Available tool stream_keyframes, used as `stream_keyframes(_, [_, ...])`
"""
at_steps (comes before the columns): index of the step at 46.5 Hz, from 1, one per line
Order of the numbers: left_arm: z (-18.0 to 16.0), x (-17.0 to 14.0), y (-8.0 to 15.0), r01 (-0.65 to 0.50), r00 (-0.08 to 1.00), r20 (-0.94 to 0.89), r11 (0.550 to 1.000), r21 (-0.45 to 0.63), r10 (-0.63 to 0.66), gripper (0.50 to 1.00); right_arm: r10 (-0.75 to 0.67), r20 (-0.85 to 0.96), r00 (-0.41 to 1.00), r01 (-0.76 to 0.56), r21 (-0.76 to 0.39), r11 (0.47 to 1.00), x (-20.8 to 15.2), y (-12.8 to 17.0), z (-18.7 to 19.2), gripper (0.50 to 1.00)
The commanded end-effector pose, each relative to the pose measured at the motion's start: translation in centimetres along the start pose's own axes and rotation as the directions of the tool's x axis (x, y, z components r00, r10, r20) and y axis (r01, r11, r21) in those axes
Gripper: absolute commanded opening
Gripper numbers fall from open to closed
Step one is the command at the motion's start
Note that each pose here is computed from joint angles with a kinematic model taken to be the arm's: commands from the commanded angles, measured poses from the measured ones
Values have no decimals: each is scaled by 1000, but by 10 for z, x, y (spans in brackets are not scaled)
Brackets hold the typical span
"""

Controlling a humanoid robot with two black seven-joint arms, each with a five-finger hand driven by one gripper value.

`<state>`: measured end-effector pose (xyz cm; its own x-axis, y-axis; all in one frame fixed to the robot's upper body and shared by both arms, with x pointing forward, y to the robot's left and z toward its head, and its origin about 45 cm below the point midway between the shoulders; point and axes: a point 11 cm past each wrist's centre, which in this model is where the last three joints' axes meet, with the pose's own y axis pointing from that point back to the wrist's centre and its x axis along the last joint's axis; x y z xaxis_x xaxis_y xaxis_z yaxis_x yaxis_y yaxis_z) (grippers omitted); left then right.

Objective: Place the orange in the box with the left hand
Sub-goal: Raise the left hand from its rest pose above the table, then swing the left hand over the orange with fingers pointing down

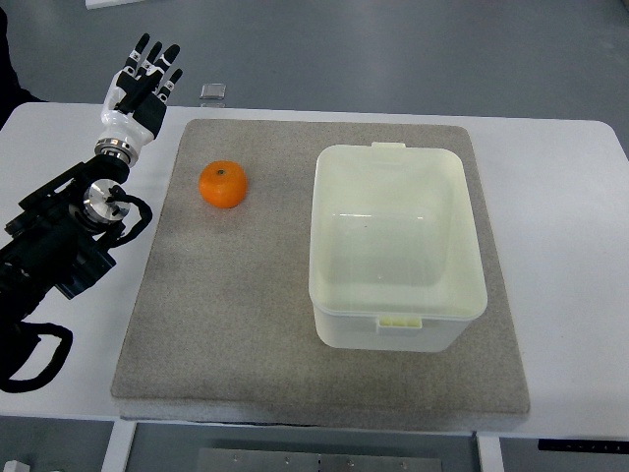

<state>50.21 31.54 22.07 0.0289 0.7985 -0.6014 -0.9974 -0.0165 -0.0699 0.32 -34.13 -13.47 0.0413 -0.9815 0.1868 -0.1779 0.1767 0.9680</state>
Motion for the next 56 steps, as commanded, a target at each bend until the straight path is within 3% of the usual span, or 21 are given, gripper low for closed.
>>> stream_keyframes(1, [0,0,0,1,1000,1,1000,1,-1,999,-1,0,1000,1,0,1000,0,0,0,932])
stream_keyframes(25, [6,0,-3,-6,999,34,1000,0,6,999,0,0,1000,0,0,1000,0,0,0,932])
stream_keyframes(36, [11,-26,-13,126,945,291,987,96,-149,992,0,1,1000,0,0,1000,0,0,0,932])
stream_keyframes(45, [34,-33,-21,190,782,561,961,202,-272,990,0,0,1000,0,0,1000,0,0,0,932])
stream_keyframes(56, [43,-56,-24,292,411,791,888,356,-452,988,0,0,1000,0,0,1000,0,0,0,932])
